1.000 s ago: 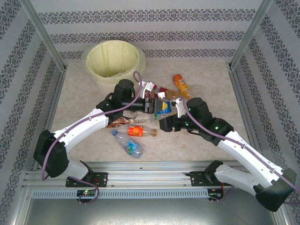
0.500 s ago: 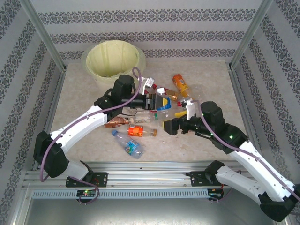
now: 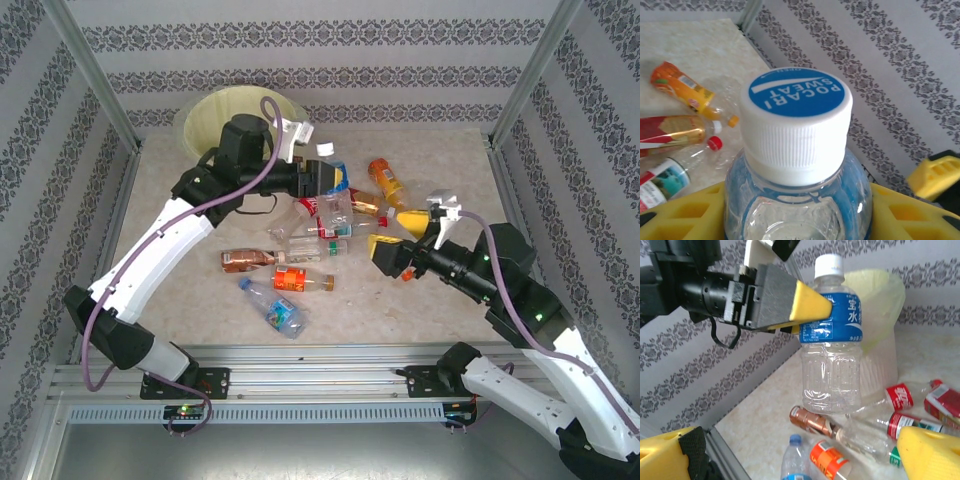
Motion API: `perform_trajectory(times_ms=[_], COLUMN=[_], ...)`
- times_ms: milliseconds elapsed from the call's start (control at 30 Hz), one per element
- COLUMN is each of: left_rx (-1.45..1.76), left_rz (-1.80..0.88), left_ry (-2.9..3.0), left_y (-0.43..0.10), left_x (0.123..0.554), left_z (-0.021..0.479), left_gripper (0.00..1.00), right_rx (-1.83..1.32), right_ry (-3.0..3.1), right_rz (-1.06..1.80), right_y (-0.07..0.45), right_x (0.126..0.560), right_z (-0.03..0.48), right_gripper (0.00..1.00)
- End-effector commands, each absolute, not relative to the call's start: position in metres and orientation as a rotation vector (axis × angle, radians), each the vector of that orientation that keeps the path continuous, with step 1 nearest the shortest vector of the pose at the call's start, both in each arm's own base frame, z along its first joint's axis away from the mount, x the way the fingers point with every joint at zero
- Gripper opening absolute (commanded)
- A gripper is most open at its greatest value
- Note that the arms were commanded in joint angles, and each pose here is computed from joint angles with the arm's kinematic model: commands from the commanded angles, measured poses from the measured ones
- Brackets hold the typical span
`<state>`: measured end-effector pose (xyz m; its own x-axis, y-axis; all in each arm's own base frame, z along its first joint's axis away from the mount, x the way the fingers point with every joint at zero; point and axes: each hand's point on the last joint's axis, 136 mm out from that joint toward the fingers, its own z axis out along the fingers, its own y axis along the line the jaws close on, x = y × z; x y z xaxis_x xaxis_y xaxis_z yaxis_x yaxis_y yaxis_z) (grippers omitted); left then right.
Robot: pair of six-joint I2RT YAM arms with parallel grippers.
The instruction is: Put the plastic bottles in the bin
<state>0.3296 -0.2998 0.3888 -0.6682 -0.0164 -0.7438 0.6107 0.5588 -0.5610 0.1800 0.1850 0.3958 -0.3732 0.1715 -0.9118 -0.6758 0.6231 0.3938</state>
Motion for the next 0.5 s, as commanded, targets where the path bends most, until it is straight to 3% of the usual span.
perform_trajectory(times_ms=[0, 467], left_rx=[0.484, 0.306], left_rz=[-0.969, -0.488], left_ry=[2.116, 2.081], left_y=[-0.279, -0.203], left_x=[0.339, 0.408], left_z=[0.39, 0.44], left_gripper=[0.53, 0.53], right_rx=[-0.407, -0.383], right_ry=[1.592, 1.527], right_rz=[0.928, 0.941], right_y=[0.177, 0.174], right_x=[0.176, 0.176], right_z=[0.435, 0.46], right_gripper=[0.98, 0.98])
